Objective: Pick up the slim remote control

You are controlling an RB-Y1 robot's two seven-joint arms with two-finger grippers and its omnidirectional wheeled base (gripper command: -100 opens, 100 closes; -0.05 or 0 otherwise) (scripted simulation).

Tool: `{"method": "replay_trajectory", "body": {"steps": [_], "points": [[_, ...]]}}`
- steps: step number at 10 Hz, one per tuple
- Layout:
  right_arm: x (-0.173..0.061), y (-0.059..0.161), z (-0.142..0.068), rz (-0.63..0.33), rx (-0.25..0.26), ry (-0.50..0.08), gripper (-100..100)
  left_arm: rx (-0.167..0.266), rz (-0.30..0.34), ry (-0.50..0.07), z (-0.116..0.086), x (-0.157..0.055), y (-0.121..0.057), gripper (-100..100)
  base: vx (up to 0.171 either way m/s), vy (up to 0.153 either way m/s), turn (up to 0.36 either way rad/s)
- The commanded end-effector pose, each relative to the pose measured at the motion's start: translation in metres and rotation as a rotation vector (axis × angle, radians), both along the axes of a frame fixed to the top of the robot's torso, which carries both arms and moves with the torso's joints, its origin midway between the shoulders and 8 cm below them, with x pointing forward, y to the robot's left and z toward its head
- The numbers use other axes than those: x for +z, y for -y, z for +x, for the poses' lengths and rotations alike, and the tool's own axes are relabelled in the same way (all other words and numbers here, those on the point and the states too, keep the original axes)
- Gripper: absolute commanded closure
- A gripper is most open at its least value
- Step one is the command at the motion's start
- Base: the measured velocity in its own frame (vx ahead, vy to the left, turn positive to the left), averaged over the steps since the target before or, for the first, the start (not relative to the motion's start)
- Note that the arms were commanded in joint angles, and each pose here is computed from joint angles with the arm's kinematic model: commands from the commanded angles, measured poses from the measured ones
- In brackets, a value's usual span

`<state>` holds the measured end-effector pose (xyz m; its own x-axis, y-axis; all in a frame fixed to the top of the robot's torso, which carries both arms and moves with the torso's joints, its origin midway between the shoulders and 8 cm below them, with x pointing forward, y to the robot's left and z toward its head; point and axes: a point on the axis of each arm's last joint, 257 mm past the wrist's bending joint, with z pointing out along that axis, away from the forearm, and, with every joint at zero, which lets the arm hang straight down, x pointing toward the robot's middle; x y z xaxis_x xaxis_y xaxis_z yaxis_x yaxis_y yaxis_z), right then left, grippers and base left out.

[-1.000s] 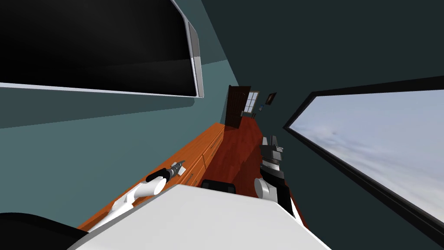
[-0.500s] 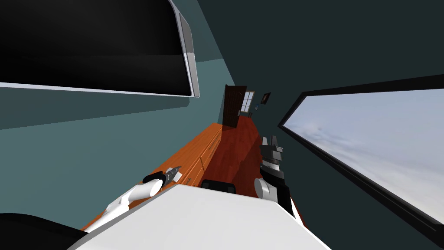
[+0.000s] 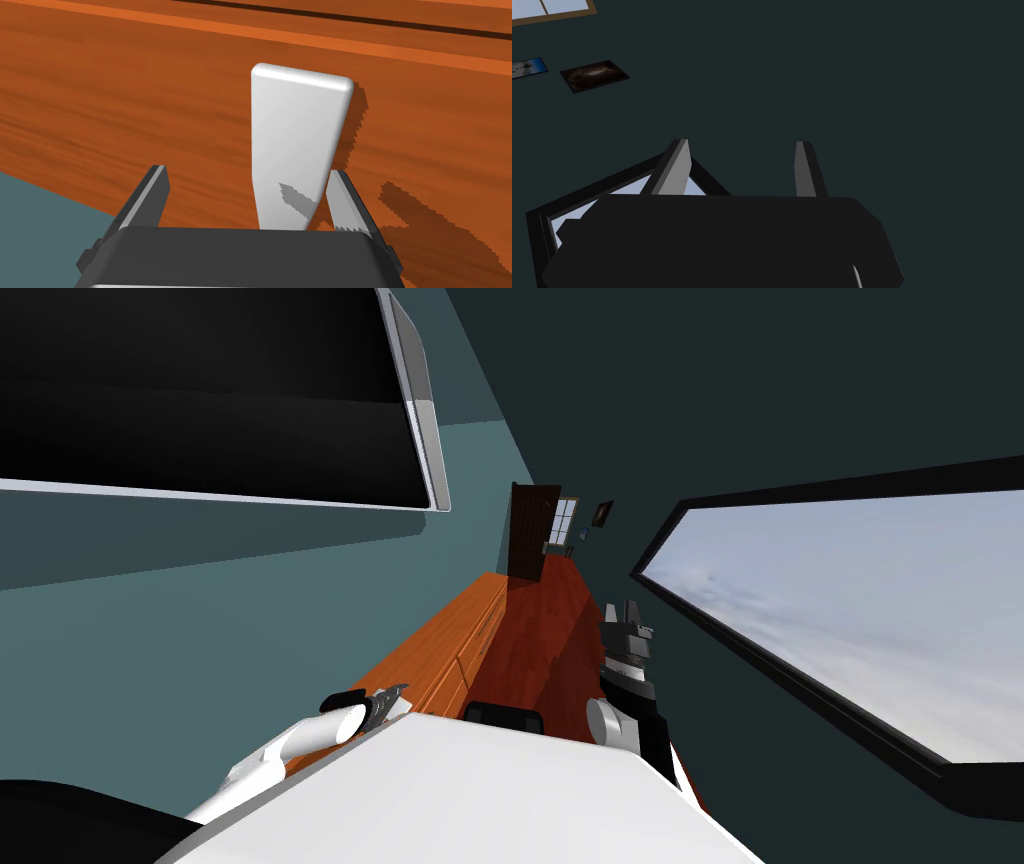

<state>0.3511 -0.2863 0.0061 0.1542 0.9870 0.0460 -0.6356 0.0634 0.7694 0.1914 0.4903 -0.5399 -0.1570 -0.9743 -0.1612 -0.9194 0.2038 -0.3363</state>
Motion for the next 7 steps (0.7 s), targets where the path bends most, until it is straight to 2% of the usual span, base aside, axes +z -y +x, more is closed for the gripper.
{"method": "replay_trajectory", "body": {"steps": [1,4,6,7], "points": [[0.0,0.0,0.0,0.0,0.0,0.0,0,0.008,-0.008,-0.032,-0.009,-0.004,-0.004,-100,0.038,0.029,-0.063],[0.0,0.0,0.0,0.0,0.0,0.0,0,0.049,-0.04,-0.174,-0.058,-0.018,-0.019,-100,0.062,0.04,-0.166],[0.0,0.0,0.0,0.0,0.0,0.0,0,0.049,-0.043,-0.18,-0.06,-0.019,-0.018,-100,0.035,0.035,0.006],[0.0,0.0,0.0,0.0,0.0,0.0,0,0.062,-0.055,-0.221,-0.074,-0.022,-0.021,-100,0.018,0.018,-0.098]]}}
